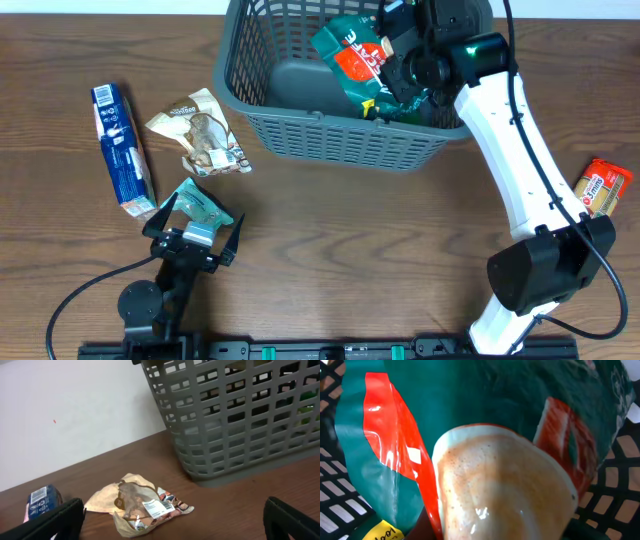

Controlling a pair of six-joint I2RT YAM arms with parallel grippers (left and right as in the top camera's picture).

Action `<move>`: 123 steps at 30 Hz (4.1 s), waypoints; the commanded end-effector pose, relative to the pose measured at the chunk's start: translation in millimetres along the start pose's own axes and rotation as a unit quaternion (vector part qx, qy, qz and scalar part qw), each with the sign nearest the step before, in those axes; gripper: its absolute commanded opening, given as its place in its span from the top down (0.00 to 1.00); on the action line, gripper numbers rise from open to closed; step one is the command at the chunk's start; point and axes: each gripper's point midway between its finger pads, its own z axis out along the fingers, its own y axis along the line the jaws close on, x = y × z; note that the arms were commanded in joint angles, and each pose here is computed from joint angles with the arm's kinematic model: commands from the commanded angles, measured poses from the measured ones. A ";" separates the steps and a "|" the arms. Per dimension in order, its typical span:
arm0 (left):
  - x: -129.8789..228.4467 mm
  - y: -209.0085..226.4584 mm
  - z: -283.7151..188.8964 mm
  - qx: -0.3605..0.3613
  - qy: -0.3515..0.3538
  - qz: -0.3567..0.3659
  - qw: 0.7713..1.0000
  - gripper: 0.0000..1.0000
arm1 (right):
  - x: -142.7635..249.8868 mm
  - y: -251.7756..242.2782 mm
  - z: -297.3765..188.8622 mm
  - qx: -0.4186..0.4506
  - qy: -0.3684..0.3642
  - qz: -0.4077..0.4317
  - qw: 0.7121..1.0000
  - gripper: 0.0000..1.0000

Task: Pack container
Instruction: 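Lift the Nescafé pouch and carry it into the grey basket, then lower the pouch into the basket and open the right gripper, then move the right gripper right over the spaghetti package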

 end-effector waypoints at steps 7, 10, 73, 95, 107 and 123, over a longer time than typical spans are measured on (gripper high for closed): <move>15.1 -8.2 1.1 0.017 0.021 -0.004 1.000 0.01 | -16.9 34.3 -16.5 -0.085 -0.043 -0.064 0.993 0.99; 15.1 -8.2 1.1 0.017 0.021 -0.004 1.000 0.01 | -14.6 42.8 -16.8 -0.095 -0.038 -0.078 0.992 0.99; 15.1 -8.2 1.1 0.017 0.021 -0.004 1.000 0.01 | 112.4 -152.2 -185.3 0.355 0.059 0.411 0.838 0.01; 15.1 -8.2 1.1 0.017 0.021 -0.004 1.000 0.01 | 327.1 -197.1 -170.9 0.313 0.253 0.624 0.670 0.00; 15.1 -8.2 1.1 0.017 0.021 -0.004 1.000 0.02 | 401.9 -161.0 -73.6 0.216 0.298 0.602 0.709 0.01; 15.1 -8.2 1.1 0.017 0.021 -0.004 1.000 0.01 | 430.9 -163.4 -53.3 0.205 0.270 0.611 0.715 0.01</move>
